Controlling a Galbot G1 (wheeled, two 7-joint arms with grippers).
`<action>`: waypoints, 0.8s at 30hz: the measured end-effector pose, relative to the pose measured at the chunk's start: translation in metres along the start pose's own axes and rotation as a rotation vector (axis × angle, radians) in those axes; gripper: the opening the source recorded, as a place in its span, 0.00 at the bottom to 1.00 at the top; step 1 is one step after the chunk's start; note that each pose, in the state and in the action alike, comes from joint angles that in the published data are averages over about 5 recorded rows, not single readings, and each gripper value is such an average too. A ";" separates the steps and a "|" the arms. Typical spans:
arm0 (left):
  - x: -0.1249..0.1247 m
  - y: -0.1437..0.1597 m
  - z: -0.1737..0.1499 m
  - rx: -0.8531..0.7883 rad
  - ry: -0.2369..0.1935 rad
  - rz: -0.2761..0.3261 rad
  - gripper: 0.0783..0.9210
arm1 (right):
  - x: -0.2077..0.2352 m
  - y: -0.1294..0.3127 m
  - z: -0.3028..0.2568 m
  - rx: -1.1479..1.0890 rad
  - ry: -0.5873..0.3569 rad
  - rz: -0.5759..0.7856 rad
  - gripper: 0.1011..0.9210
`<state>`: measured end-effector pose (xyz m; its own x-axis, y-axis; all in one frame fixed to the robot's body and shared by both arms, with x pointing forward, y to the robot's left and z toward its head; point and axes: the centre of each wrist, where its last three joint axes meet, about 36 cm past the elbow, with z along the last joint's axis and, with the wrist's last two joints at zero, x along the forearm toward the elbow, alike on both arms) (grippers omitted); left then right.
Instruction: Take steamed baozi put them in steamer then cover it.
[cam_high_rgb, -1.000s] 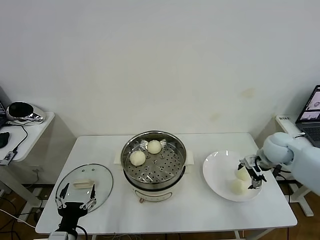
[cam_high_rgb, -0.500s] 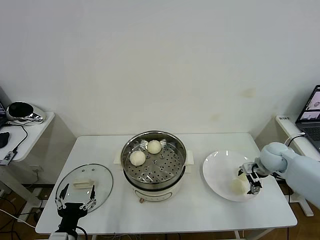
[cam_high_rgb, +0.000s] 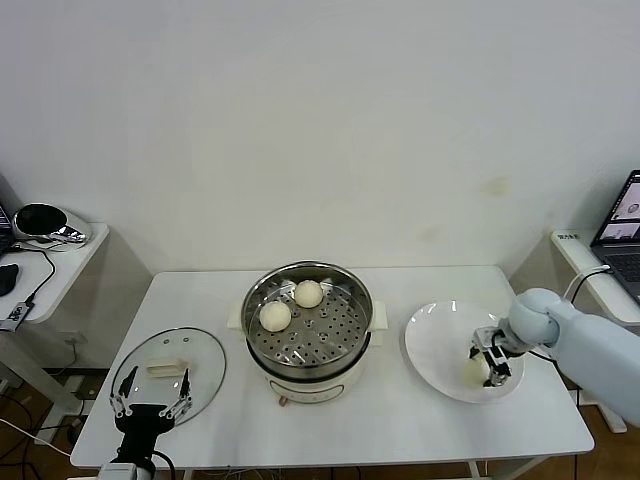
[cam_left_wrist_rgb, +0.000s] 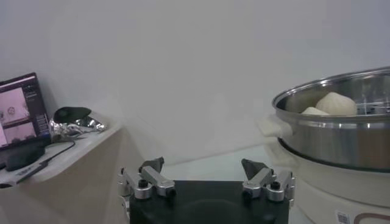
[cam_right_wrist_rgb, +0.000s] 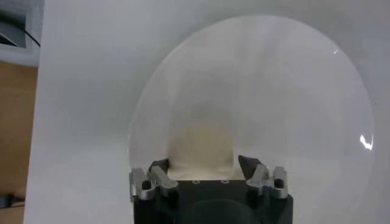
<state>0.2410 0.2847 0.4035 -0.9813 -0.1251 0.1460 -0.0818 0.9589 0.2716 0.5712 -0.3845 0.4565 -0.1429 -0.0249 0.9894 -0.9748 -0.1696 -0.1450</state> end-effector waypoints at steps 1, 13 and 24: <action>0.000 0.000 0.000 0.000 0.000 0.000 0.88 | 0.000 0.000 0.000 0.000 -0.001 -0.001 0.59; 0.000 0.000 -0.004 0.001 -0.007 0.003 0.88 | 0.044 -0.023 -0.004 -0.003 -0.021 0.027 0.58; -0.004 0.000 -0.004 -0.003 -0.015 0.008 0.88 | 0.144 -0.089 -0.044 0.062 -0.095 0.163 0.58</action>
<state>0.2456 0.2841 0.4069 -0.9845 -0.1133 0.1337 -0.0732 0.9592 0.2732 0.6298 -0.3302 0.6120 -0.2779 -0.1496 0.9489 -0.9273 -0.2160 -0.3057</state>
